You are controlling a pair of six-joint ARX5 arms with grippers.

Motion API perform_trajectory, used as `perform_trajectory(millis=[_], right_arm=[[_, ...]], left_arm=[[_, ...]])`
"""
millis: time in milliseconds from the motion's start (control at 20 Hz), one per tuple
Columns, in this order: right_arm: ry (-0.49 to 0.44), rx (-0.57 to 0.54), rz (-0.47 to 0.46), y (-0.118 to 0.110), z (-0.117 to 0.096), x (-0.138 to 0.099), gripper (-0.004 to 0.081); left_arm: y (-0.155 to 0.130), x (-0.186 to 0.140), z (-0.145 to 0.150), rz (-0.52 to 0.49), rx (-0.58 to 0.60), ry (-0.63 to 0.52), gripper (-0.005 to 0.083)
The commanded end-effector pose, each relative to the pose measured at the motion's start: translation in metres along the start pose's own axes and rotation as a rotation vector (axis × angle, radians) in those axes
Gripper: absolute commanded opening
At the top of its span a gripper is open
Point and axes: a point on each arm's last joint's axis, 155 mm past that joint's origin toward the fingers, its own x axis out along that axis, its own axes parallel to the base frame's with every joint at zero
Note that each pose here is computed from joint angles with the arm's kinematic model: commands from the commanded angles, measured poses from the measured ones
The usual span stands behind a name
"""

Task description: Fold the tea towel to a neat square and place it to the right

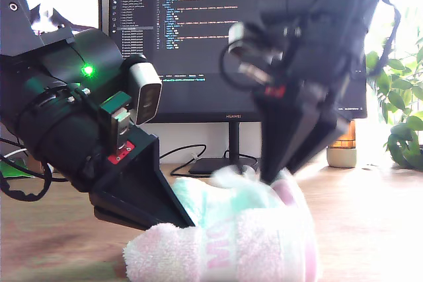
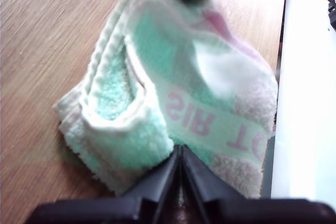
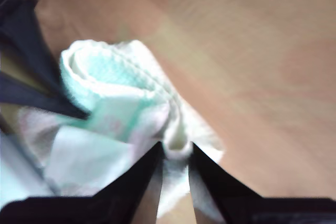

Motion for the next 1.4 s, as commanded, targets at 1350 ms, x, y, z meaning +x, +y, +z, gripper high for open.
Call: perform_trajectory(millis=[1350], right_arm=[[0.106, -0.071, 0.185, 0.057, -0.012, 0.009, -0.0012]], left_arm=[[-0.008, -0.01, 0.015, -0.008, 0.019, -0.069, -0.002]])
